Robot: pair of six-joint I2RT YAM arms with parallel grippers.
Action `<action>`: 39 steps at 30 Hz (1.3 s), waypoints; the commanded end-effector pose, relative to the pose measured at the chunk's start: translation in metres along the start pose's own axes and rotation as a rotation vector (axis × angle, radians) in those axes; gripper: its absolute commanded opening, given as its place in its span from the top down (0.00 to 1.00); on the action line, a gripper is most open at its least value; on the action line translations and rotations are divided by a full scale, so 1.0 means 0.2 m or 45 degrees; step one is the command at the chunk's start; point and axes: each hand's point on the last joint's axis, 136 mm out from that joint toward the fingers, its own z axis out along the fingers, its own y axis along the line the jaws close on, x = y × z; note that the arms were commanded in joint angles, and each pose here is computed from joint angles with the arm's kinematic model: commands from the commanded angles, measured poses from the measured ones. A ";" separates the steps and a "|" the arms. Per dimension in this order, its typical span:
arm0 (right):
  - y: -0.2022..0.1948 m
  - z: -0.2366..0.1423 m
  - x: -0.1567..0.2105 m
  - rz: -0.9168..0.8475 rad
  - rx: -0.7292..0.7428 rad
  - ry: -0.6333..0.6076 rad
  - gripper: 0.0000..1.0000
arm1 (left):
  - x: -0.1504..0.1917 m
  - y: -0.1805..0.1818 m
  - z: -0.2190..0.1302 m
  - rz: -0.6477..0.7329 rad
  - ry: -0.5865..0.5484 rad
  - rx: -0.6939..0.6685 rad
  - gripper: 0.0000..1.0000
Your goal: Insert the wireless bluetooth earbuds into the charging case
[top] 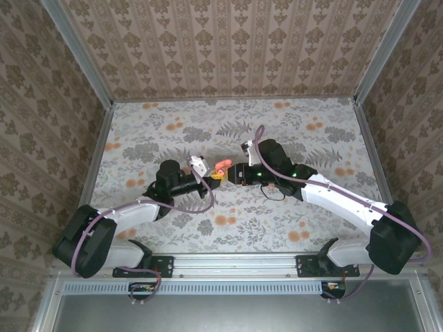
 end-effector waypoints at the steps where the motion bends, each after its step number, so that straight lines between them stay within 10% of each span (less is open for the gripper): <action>1: 0.08 -0.01 -0.04 0.003 -0.074 -0.033 0.67 | -0.03 -0.02 -0.02 0.037 -0.028 0.005 0.84; 39: 0.07 0.06 0.02 0.021 -0.084 0.012 0.78 | -0.03 -0.01 -0.01 0.025 -0.022 -0.008 0.85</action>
